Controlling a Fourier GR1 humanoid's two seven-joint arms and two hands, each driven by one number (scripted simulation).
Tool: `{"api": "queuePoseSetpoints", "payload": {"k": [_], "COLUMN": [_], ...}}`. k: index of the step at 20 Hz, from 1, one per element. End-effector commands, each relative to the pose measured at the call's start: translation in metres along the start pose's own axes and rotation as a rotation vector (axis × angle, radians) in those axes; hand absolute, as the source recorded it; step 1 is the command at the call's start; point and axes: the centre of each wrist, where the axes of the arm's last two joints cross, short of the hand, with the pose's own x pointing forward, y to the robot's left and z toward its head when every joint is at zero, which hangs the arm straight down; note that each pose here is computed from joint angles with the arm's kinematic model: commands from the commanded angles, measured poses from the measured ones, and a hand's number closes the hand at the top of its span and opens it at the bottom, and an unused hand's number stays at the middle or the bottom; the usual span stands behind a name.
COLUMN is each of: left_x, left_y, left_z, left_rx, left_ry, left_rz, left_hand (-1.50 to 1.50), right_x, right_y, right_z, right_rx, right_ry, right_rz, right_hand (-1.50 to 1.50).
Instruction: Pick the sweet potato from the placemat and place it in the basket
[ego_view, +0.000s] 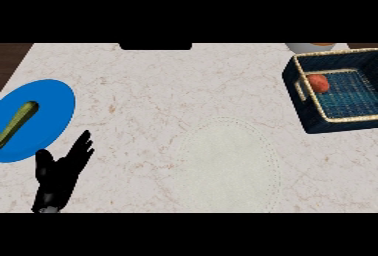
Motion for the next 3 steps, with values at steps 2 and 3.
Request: {"api": "queuePoseSetpoints", "payload": {"k": [2, 3], "left_x": [-0.035, -0.043], "left_y": [0.011, -0.007], "left_z": [0.0, 0.005], "left_rx": [0.007, 0.001], "left_ry": [0.141, 0.133], "left_rz": [0.022, 0.005], "left_hand": [0.0, 0.0], "right_x": [-0.025, -0.034], "right_y": [-0.064, -0.052], "right_z": [0.009, 0.01], "right_rx": [-0.046, -0.037], "right_ry": [0.049, 0.051], "right_rz": [-0.001, -0.013], "right_hand": [-1.5, -1.5]}}
